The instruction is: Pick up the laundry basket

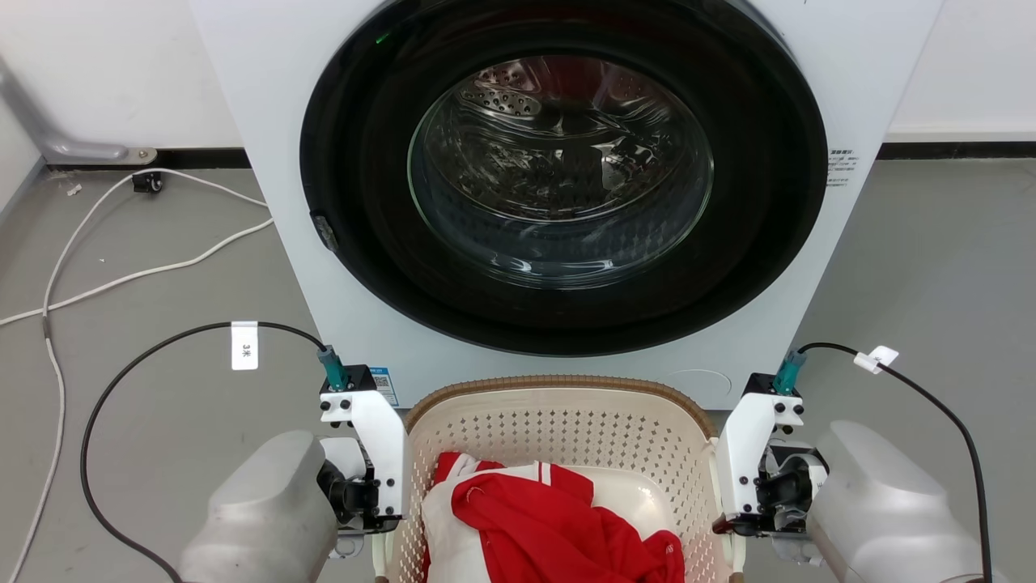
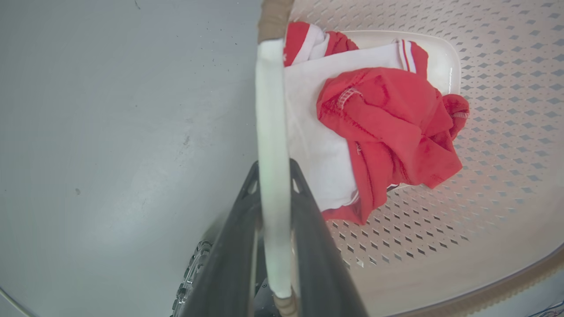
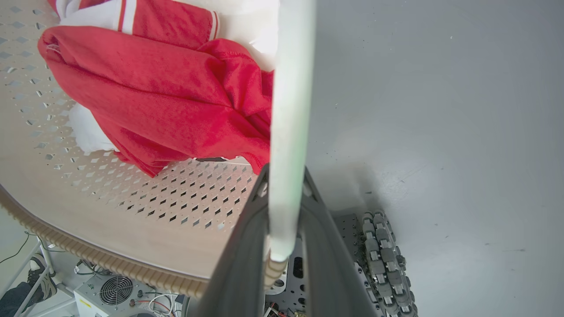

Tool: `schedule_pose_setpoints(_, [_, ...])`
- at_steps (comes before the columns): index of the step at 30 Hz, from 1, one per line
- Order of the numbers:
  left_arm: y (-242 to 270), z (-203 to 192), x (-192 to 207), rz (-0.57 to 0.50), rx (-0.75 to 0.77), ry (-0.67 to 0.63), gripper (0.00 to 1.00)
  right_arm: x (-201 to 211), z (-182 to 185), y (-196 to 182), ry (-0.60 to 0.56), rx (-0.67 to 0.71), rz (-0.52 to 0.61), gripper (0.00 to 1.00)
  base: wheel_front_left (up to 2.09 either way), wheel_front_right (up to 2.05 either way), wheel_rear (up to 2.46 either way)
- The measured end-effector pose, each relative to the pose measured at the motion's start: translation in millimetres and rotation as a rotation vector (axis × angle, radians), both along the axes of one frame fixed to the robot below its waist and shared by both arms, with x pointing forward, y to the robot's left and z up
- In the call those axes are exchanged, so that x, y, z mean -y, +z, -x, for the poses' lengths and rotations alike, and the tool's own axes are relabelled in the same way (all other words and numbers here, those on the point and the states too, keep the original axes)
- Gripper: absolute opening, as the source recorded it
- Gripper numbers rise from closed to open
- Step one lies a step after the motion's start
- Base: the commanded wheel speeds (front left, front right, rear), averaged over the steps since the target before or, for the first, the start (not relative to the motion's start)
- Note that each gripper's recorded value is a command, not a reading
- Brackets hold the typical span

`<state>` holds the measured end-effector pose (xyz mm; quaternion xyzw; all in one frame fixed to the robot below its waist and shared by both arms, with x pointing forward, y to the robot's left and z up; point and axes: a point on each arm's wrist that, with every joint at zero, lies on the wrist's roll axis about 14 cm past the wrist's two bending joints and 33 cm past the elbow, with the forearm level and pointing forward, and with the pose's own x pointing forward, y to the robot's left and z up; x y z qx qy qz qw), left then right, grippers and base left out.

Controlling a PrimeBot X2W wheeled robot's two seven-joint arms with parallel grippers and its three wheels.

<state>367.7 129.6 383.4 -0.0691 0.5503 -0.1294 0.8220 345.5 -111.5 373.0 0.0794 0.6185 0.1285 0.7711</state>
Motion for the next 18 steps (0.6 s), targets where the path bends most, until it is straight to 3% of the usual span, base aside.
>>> schedule_pose_setpoints(18, [-3.2, 1.0, 3.7, 0.006, -0.001, -0.007, 0.0, 2.6, 2.3, -4.5, -0.005, -0.019, 0.006, 0.0, 0.0, 0.0, 0.0])
